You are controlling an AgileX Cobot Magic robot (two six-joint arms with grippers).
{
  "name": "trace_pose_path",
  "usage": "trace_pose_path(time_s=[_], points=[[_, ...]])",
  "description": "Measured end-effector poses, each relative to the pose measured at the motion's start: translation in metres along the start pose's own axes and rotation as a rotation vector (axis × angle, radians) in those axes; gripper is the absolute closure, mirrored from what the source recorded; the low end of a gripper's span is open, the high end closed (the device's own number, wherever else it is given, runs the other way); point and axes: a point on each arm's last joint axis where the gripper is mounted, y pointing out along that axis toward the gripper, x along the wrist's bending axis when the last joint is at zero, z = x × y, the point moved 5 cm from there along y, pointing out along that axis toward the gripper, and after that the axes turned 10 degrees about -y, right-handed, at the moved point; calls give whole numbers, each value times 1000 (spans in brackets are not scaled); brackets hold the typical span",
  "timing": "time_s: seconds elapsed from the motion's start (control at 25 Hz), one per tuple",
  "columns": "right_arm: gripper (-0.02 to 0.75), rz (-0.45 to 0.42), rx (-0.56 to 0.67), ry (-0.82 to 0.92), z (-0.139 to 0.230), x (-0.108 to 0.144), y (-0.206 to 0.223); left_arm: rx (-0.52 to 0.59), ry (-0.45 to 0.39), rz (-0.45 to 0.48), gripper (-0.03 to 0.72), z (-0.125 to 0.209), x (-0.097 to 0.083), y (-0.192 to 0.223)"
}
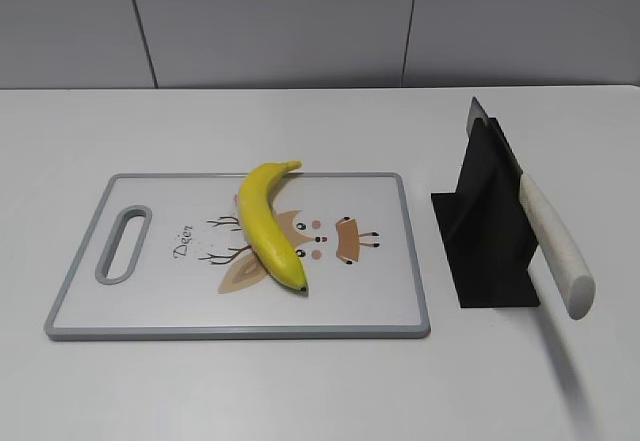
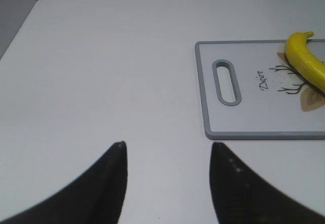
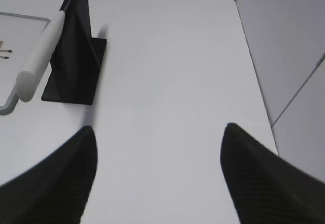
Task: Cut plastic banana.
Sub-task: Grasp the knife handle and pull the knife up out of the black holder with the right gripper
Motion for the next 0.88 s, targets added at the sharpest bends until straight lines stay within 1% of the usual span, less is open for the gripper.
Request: trace_pose_path(time_s=[0.08,0.12,0.2,0.28,0.4,0.6,0.88], points=[[149,3,1,1,-5,-2,-2,0,0,0,179,0,0,0],[149,-3,25,5,-6,-2,-1,0,0,0,179,0,0,0],[149,-28,110,26,-7,-2,1,0,0,0,179,0,0,0],[149,-61,220,47,-8,-1,6,0,0,0,179,0,0,0],[149,-111,317,94,-22,0,14,0,0,0,179,0,0,0],[149,-195,357,172,-61,1,26,0,0,0,179,0,0,0],[149,-242,453,198,-99,-4,61,0,0,0,179,0,0,0]])
